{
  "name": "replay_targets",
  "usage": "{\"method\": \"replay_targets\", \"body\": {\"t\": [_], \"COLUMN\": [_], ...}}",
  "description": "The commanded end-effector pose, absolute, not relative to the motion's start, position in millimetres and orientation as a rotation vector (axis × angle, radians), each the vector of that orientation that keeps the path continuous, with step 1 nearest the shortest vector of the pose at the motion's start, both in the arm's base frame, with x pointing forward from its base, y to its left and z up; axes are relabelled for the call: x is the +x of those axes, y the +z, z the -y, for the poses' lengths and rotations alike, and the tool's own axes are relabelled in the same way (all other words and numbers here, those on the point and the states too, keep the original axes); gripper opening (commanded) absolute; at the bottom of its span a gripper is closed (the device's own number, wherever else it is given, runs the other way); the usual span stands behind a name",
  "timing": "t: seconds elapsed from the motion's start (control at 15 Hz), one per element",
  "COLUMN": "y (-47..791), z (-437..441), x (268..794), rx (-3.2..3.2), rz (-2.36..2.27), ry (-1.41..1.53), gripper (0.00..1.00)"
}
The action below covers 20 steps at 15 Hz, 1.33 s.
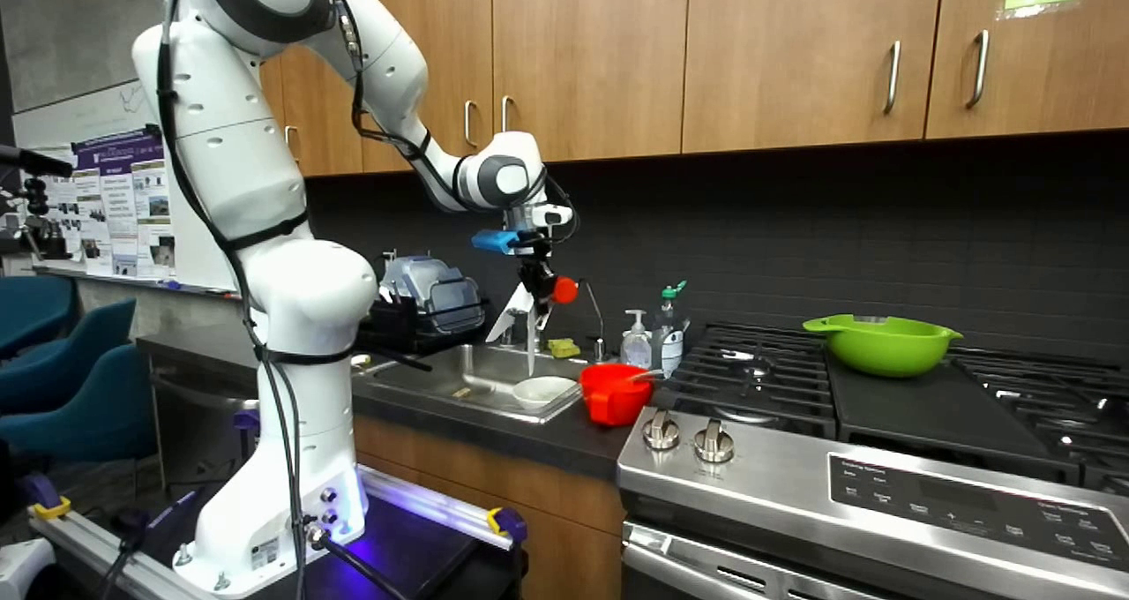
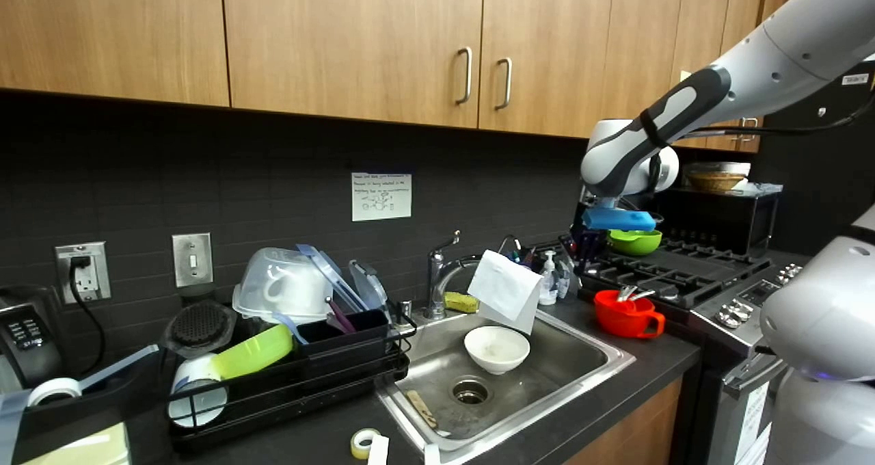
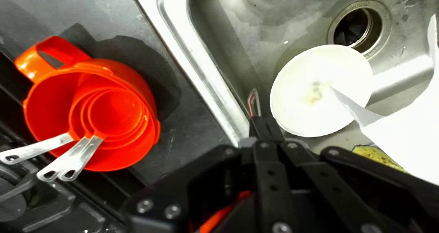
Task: Remove the small orange pot from the orange bowl and put it on the counter
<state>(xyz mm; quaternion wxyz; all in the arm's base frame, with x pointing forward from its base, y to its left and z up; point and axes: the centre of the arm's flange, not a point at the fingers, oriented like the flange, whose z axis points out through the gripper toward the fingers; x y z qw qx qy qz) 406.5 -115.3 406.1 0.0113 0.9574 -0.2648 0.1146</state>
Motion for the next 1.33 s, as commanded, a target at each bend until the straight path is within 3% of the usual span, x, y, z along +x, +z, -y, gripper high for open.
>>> {"method": "replay_targets", "body": {"t": [0.0, 1.27], "y": [419, 384], "z": [129, 194], "x": [397, 440], "rx": [2.944, 2.955], "rz": [0.902, 1.053], "ry": [0.381, 0.278], "gripper": [0.00, 0.00]}}
